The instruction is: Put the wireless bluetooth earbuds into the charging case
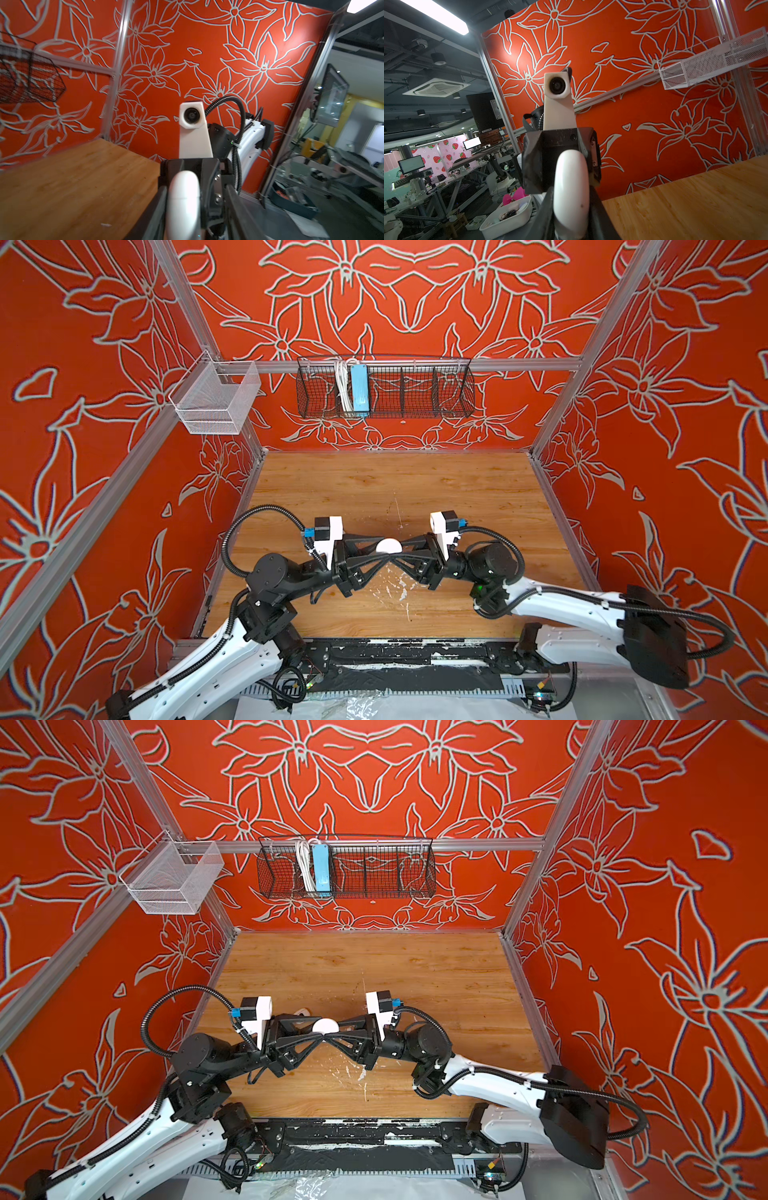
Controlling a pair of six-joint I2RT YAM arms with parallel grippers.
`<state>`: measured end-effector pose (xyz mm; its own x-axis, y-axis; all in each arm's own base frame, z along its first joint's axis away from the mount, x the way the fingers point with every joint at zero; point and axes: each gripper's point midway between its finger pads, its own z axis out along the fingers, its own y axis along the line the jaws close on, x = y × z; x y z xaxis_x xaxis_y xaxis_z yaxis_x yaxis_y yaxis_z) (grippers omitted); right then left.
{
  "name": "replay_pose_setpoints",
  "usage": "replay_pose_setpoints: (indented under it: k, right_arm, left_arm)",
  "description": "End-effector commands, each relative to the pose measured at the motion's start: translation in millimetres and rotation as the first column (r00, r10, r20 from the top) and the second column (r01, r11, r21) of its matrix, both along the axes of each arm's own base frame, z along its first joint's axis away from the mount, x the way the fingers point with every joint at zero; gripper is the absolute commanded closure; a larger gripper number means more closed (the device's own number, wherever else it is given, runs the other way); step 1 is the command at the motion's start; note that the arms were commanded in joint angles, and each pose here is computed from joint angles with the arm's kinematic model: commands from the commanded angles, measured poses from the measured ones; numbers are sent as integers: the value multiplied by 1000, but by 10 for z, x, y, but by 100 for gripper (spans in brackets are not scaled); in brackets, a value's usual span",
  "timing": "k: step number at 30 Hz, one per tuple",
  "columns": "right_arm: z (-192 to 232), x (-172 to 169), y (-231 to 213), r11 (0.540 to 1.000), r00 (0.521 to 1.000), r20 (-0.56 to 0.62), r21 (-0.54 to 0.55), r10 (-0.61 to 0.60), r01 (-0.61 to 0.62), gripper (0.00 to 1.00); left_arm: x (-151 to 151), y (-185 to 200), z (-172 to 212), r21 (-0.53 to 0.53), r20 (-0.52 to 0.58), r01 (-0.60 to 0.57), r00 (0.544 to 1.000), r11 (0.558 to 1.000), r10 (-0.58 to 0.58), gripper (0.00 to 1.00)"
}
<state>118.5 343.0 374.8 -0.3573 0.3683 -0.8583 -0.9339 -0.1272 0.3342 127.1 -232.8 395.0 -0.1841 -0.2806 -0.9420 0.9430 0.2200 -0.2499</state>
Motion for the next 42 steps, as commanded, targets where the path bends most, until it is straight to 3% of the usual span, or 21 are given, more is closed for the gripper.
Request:
replay_pose_setpoints:
  k: [1, 7, 15, 20, 31, 42]
  right_arm:
    - [21, -96, -81, 998, 999, 50, -56, -10, 13, 85]
    - [-49, -186, -223, 989, 994, 102, -142, -35, 49, 87]
    - [25, -355, -208, 986, 988, 142, -163, 63, -39, 89]
    - [40, -427, -201, 982, 982, 156, -168, 107, -80, 90]
    - [15, -374, -186, 983, 983, 164, -176, 77, -48, 93]
    - [54, -403, -205, 986, 982, 170, -157, 86, -60, 94]
  left_arm:
    - [-316, -45, 1, 122, 31, 155, 987, 980, -160, 51]
    - [-395, -12, -113, 165, 27, 172, 983, 971, -179, 51]
    - [-313, -46, -180, 200, 5, 151, 988, 968, -155, 50]
    - [-171, -29, -269, 228, 12, 71, 997, 971, -75, 50]
    - [-376, -97, -262, 240, 28, 204, 976, 949, -217, 57]
    - [-349, -125, -277, 242, 25, 207, 975, 948, -220, 66]
